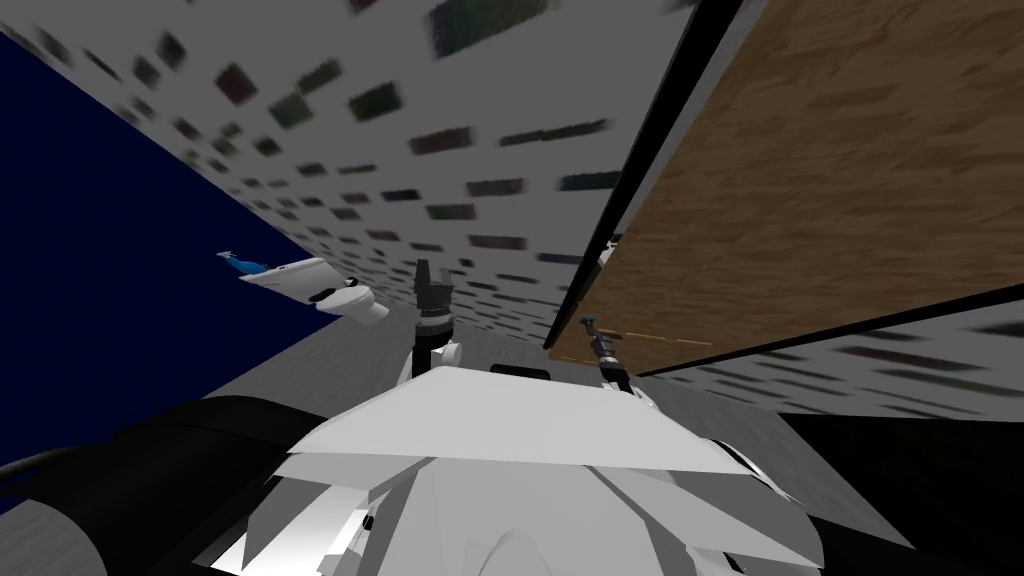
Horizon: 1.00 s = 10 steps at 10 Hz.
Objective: Pull the door open
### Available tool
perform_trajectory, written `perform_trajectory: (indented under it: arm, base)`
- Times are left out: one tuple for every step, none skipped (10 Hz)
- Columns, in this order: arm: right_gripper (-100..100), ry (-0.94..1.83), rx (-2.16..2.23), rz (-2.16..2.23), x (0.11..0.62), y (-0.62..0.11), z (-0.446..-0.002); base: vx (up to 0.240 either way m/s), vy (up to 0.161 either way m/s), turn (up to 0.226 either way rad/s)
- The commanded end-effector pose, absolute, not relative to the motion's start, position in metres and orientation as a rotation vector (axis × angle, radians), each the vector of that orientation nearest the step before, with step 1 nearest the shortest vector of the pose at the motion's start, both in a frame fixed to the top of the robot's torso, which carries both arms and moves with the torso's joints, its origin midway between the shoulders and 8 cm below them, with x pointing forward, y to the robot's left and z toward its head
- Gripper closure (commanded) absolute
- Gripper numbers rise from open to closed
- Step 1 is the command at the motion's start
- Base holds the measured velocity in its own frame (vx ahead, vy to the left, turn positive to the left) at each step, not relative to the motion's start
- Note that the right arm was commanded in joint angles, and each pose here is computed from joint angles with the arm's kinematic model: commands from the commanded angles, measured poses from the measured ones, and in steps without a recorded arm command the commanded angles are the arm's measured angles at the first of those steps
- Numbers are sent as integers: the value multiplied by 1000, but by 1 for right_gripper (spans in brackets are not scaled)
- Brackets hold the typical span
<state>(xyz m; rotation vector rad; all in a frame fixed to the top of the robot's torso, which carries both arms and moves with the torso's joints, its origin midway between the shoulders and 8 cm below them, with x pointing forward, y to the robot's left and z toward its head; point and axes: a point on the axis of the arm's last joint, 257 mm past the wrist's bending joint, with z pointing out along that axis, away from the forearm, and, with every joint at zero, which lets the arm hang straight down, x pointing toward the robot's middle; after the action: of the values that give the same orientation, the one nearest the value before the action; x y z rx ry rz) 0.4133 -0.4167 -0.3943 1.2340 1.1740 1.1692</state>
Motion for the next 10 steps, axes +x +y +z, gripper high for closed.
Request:
perform_trajectory:
  arm:
    - [100,1177,1229,1179,416,-413,-393]
    - [100,1179,1228,1180,418,-413,-393]
    - [100,1180,1228,1181,419,-412,-393]
    - [100,1181,1227,1181,420,-412,-393]
    - [100,1182,1227,1182,421,-412,-393]
    - [100,1182,1226,1182,422,-412,-392]
    - [100,1184,1227,1185,422,-410,-393]
    - [100,1199,1219,1195,413,-412,-394]
    - [100,1206,1213,1204,408,-413,-394]
    - [100,1215,1205,1213,402,-414,-394]
  base:
    - [-228,-111,187]
    - [-271,-108,278]
    - [-241,-126,246]
    - [-214,-139,174]
    - [-187,-89,119]
    - [-195,-34,85]
    - [-90,-9,18]
    - [-140,-39,123]
    - [-217,-84,163]
    - [-222,-63,134]
